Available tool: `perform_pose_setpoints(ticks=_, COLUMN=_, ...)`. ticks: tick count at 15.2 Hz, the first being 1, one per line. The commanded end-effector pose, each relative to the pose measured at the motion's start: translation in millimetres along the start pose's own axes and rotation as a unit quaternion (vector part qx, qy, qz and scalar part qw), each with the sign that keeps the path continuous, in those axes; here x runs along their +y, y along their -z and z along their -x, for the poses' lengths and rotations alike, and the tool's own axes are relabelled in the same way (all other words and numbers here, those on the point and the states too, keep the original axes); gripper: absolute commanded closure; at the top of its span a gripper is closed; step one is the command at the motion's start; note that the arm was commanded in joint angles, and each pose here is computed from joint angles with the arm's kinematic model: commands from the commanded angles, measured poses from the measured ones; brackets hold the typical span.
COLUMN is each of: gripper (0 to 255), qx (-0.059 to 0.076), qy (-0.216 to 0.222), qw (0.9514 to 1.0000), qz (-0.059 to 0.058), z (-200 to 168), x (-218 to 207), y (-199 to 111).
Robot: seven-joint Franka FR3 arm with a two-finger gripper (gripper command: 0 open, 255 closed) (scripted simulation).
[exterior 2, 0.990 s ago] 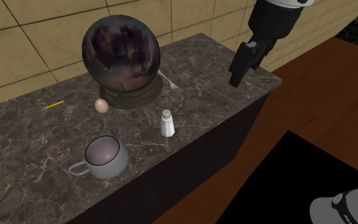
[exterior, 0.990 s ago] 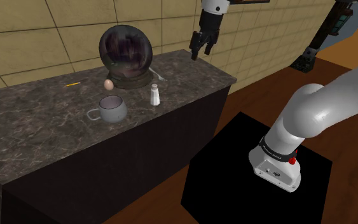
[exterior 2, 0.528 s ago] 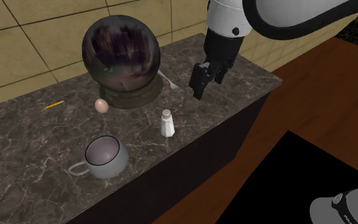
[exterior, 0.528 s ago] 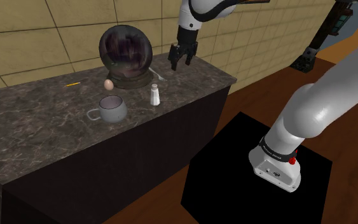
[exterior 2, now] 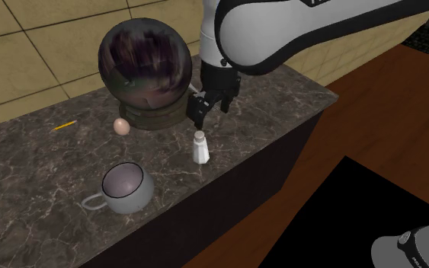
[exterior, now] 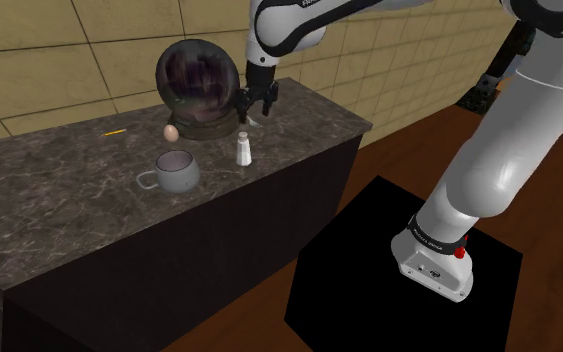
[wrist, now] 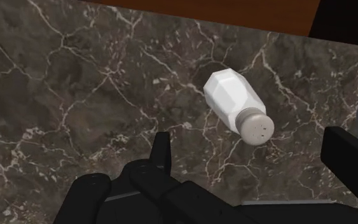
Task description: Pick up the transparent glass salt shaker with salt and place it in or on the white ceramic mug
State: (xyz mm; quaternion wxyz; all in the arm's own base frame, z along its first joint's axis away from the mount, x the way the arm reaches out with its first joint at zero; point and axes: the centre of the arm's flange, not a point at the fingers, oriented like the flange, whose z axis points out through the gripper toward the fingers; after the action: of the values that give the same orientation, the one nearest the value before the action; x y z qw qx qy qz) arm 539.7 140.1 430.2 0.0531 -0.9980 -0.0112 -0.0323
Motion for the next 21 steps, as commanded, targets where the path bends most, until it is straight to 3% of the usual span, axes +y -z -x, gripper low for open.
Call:
perform_pose_setpoints(ticks=1, gripper=0, qx=-0.003, qy=-0.001, qw=1.0000, qz=-0.005, z=-16, x=-9, y=-21)
perform_pose_setpoints(ticks=10, gripper=0, qx=-0.005, qy=-0.002, qw=0.9999, qz=-0.009, z=-29, x=-16, y=-71)
perform_pose_setpoints(ticks=18, gripper=0, qx=-0.005, qy=-0.002, qw=0.9999, qz=-0.009, z=-29, x=-16, y=-74)
perform_pose_setpoints(ticks=19, gripper=255, qx=-0.005, qy=-0.002, qw=0.9999, qz=-0.009, z=-29, x=-16, y=-74)
perform_pose_setpoints(ticks=21, gripper=255, qx=-0.005, qy=-0.002, qw=0.9999, qz=-0.009, z=-29, x=-16, y=-74)
